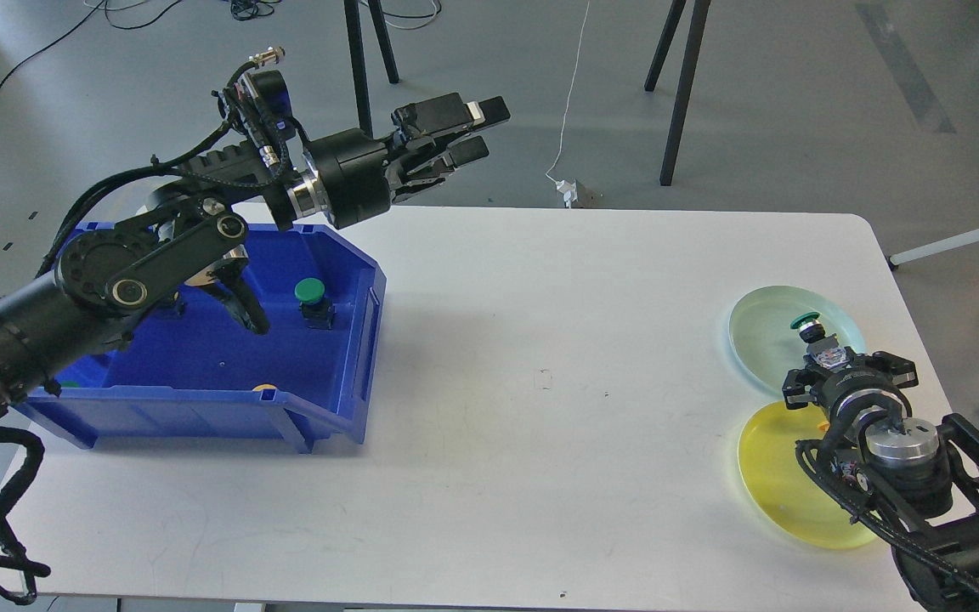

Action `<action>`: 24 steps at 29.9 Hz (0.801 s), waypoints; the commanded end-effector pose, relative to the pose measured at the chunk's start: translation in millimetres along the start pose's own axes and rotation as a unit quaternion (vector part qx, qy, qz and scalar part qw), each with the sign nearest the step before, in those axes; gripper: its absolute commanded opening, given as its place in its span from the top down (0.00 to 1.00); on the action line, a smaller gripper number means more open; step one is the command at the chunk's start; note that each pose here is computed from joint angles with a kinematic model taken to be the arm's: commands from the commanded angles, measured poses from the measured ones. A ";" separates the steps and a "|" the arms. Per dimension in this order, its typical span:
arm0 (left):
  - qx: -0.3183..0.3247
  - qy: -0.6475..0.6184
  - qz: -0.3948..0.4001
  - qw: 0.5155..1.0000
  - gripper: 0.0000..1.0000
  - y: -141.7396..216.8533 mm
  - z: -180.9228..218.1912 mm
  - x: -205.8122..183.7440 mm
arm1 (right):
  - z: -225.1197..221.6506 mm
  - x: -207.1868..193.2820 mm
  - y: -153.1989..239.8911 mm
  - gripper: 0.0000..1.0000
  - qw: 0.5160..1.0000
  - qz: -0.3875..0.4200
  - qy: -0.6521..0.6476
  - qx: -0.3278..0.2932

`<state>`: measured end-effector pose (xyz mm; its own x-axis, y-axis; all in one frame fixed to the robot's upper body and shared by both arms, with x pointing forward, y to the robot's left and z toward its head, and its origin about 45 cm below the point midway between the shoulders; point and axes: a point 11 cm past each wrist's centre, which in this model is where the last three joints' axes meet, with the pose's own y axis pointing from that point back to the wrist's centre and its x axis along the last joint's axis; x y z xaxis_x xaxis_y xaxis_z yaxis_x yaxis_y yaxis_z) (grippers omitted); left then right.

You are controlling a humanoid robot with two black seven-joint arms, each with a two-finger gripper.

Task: Pass button and place on color plate

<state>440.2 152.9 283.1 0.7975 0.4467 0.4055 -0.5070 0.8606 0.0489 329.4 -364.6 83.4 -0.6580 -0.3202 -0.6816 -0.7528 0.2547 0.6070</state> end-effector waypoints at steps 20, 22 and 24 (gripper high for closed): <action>-0.066 0.229 0.175 0.955 0.11 108.3 -30.9 46.5 | -36.1 -201.1 104.5 0.01 0.764 -0.533 0.364 -0.011; -0.074 0.257 0.213 0.940 0.09 124.3 -41.7 53.2 | -34.0 -211.3 106.3 0.01 0.740 -0.561 0.371 -0.027; -0.077 0.267 0.230 0.933 0.08 132.2 -46.7 56.0 | -31.1 -218.3 106.5 0.01 0.728 -0.571 0.377 -0.034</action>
<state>433.1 286.1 274.4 0.6276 0.7714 -0.1055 -0.7768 0.6113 -0.1513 387.4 -301.8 301.5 0.5596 -0.7367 -0.3797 -0.8209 -0.5558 -0.1313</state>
